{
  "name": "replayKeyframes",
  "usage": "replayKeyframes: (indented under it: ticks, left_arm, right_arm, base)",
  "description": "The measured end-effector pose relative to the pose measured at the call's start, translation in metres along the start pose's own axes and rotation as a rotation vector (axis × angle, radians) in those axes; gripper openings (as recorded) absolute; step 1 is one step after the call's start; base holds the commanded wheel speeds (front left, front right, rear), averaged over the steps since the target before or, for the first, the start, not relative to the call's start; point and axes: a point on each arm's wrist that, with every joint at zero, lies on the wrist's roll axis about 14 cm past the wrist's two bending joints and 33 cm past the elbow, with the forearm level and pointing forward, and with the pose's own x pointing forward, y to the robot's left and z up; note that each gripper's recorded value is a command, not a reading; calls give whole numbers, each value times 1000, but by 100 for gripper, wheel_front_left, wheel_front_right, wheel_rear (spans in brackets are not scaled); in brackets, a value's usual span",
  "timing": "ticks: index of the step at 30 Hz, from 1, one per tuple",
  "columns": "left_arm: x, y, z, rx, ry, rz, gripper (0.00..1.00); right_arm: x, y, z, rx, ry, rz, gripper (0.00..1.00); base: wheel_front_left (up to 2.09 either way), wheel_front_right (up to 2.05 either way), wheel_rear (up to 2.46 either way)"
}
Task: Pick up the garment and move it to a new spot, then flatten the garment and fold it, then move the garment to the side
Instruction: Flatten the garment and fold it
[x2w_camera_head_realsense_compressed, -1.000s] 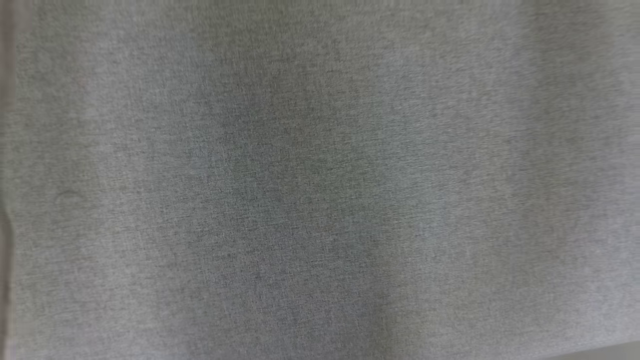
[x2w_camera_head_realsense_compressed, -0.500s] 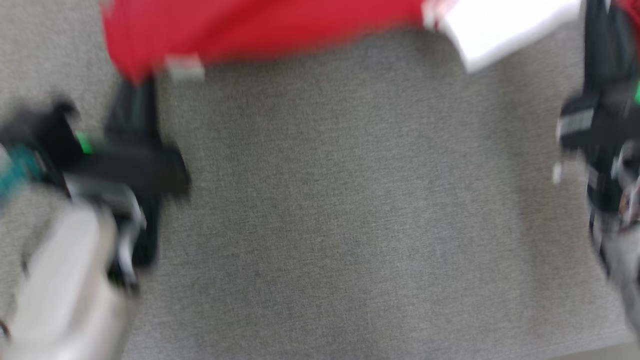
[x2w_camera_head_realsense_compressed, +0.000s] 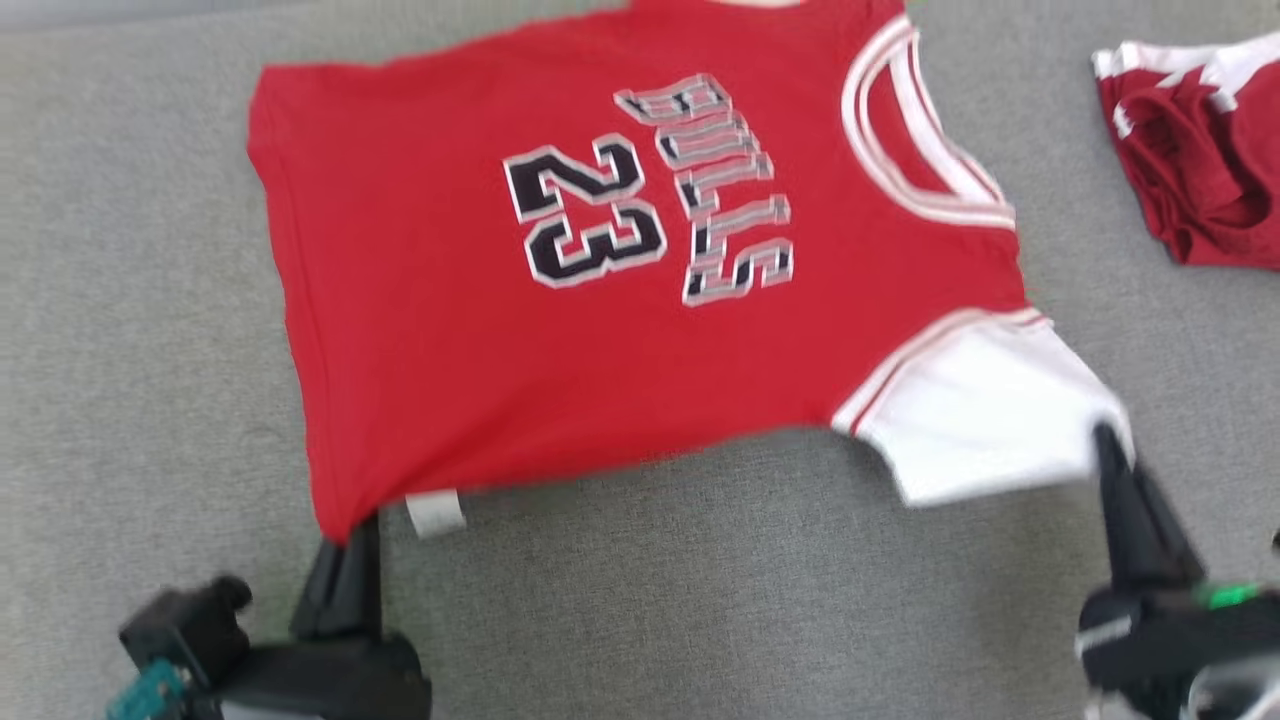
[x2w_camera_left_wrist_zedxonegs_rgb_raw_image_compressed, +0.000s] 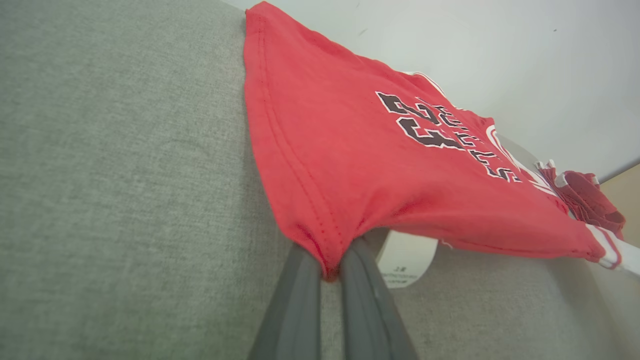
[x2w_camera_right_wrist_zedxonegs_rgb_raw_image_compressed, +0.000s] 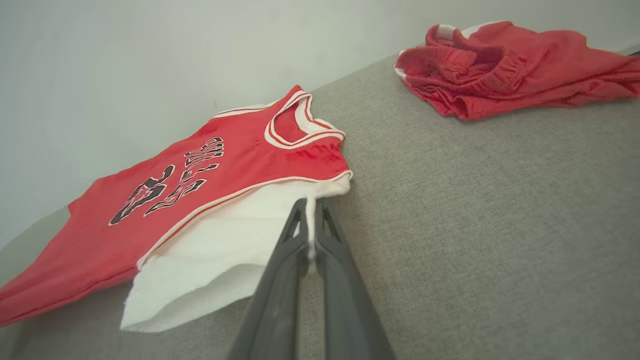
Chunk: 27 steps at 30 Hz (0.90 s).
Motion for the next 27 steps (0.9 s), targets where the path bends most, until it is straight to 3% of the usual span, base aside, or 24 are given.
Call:
replayKeyframes:
  ticks: [18, 27]
  left_arm:
    - [-50, 25, -10, 10, 47, 78, 0]
    - [-45, 13, -7, 21, 43, 33, 0]
  right_arm:
    - [-94, 2, -69, 70, 273, -99, 0]
    - [-59, 19, -25, 62, 117, -27, 0]
  base:
    - [0, 0, 0]
    - [0, 0, 0]
